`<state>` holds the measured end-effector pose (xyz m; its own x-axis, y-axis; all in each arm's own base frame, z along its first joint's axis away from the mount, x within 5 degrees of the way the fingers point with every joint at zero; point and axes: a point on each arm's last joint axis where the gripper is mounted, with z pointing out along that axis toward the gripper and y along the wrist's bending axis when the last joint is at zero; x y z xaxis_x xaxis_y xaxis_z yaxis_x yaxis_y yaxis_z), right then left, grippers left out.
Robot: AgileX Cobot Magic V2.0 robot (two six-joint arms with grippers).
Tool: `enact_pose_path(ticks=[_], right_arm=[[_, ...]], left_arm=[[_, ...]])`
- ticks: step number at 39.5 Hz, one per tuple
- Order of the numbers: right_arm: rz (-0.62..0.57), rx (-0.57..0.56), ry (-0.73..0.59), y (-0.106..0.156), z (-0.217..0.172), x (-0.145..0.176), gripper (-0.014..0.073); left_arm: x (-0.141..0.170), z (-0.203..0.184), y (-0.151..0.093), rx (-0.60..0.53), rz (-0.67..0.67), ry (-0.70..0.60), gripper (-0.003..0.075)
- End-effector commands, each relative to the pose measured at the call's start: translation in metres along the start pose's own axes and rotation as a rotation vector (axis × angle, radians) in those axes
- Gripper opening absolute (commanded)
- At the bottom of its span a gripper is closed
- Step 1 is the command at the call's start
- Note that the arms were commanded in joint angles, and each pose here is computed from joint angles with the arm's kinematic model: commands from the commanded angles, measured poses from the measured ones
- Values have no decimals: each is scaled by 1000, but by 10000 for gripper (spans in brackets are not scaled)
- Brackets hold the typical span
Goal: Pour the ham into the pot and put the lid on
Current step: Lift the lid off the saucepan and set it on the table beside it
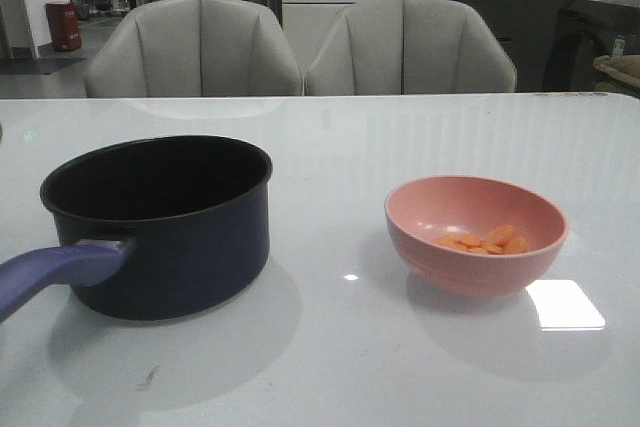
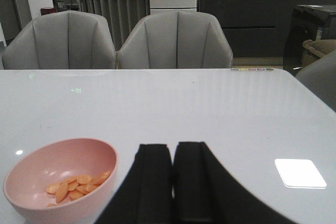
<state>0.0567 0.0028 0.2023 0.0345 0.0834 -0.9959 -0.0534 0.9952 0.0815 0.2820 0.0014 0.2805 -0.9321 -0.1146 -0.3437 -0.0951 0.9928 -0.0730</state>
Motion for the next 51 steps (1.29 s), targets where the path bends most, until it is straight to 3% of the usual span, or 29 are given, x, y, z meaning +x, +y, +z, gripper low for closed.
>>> enact_pose_path(ticks=[1, 23, 26, 30, 33, 51], right_arm=[[-16, -6, -92, 0, -2, -5, 151], [-16, -6, -92, 0, -2, -5, 151], [-16, -6, -92, 0, -2, -5, 151], [-16, -6, -92, 0, -2, -5, 151], [-16, -6, -92, 0, -2, -5, 151], [-16, -6, -92, 0, -2, -5, 151]], left_arm=[[-1, -2, 8, 33, -41, -115, 248], [-5, 79, 15, 24, -39, 38, 256], [-5, 84, 15, 22, -39, 50, 301], [-5, 89, 15, 22, -38, 67, 450], [-6, 91, 16, 20, -36, 80, 512], [-29, 66, 12, 33, 1, 76, 512]])
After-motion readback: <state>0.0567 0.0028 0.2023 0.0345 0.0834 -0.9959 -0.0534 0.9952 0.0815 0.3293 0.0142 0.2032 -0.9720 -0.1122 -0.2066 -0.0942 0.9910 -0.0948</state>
